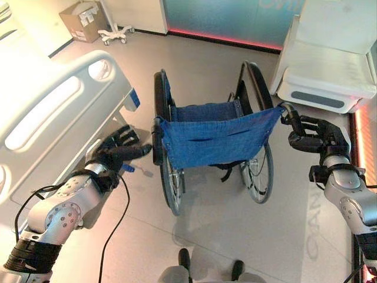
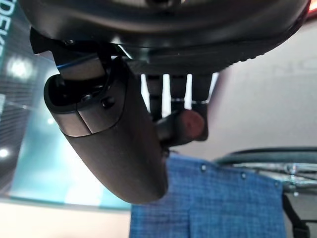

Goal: Push the wheelchair next to the bed

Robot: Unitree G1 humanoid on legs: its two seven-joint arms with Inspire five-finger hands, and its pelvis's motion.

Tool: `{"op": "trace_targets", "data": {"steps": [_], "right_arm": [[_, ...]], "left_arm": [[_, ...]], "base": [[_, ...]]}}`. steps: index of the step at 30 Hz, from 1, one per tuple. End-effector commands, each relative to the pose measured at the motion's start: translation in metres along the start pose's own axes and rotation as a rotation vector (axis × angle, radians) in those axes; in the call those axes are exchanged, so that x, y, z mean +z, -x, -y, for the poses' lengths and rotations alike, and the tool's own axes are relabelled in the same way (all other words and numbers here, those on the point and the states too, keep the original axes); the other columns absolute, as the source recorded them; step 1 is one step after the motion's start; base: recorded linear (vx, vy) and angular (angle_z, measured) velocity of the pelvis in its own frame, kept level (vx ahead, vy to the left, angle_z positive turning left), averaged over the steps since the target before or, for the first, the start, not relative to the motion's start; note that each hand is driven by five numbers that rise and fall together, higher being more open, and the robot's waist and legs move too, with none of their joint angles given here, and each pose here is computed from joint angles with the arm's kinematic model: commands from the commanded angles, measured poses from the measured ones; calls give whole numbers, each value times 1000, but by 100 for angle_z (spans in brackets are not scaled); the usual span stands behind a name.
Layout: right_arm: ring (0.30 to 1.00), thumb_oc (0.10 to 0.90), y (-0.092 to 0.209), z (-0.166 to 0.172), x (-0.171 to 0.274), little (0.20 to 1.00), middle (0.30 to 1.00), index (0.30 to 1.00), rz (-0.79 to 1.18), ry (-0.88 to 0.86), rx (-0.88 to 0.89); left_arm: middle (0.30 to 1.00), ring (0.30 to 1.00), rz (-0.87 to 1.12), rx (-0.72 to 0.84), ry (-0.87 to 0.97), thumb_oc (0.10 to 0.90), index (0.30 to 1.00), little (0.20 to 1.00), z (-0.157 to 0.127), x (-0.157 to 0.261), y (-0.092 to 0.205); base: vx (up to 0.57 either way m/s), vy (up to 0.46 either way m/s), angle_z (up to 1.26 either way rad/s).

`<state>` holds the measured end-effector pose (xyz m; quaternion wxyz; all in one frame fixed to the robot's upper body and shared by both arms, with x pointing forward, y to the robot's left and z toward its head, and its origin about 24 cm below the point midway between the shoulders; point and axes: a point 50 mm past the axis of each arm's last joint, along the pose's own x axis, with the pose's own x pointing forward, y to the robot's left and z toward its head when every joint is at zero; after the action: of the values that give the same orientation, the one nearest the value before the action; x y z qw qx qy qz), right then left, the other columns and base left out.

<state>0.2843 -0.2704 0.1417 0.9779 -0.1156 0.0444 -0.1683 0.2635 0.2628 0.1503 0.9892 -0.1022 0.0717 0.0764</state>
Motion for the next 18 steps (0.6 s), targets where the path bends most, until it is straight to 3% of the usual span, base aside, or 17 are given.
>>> {"op": "trace_targets", "data": {"steps": [1,7,18], "right_arm": [[300,400,10,-16,56,300,300,300,268,48,119],[300,400,8,-20,57,300,300,300,266,41,122],[300,400,12,-23,56,300,300,300,270,39,122]], "left_arm": [[900,900,483,-32,147,800,900,900,12,93,20],[900,900,511,-70,350,800,900,900,11,99,24],[900,900,330,-86,256,800,900,900,25,72,19]], "base": [[0,0,0],[0,0,0],[-1,1,1]]}}
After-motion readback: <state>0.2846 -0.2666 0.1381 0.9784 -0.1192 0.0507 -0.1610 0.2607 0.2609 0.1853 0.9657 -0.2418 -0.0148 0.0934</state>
